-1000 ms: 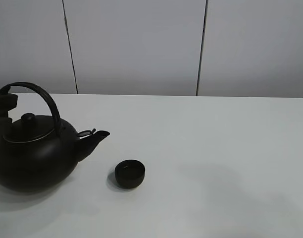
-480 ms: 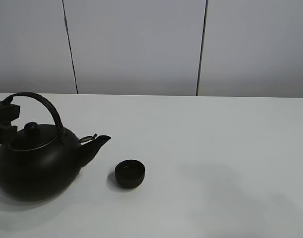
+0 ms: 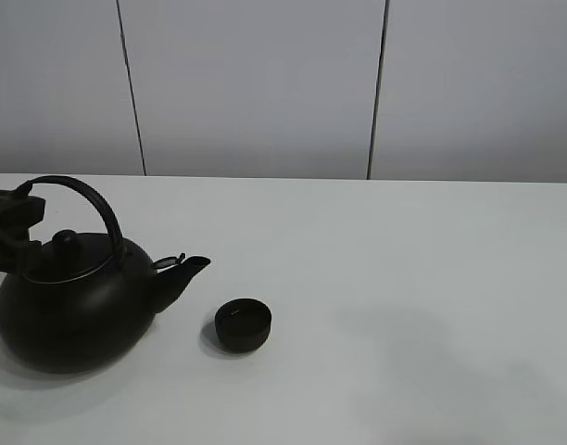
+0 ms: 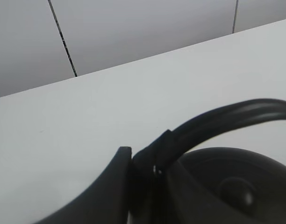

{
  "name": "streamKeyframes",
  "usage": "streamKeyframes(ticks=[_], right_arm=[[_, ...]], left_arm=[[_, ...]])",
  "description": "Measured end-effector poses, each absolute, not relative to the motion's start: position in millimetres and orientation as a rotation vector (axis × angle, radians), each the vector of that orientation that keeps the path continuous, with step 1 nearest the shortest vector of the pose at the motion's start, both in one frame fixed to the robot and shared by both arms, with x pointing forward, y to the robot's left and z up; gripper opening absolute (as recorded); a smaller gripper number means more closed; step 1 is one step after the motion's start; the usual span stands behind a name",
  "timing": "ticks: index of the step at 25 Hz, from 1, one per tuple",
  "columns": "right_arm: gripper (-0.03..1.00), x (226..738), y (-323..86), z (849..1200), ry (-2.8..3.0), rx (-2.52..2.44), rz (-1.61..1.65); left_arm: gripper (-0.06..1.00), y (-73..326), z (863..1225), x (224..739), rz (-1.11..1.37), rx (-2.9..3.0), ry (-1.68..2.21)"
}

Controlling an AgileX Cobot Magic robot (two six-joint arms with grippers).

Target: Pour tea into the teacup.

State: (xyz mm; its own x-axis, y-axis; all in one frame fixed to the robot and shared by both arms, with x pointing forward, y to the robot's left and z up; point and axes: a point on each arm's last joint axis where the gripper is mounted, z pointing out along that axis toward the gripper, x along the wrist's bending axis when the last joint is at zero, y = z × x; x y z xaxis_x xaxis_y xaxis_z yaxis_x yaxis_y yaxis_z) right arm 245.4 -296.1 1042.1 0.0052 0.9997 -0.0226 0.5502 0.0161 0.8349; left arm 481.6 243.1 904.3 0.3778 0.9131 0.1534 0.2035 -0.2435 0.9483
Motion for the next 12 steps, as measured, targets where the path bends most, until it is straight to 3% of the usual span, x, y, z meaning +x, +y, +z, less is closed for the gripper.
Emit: streamKeyframes(ticks=[5, 12], right_arm=[[0.46, 245.4, -296.1, 1042.1, 1.623, 1.612, 0.851], [0.46, 245.4, -296.1, 1042.1, 1.623, 1.612, 0.851]], left_arm=[[0.13, 241.6, 904.4, 481.1, 0.938, 1.706, 0.971], [0.26, 239.9, 906.6, 481.9, 0.933, 1.687, 0.95]])
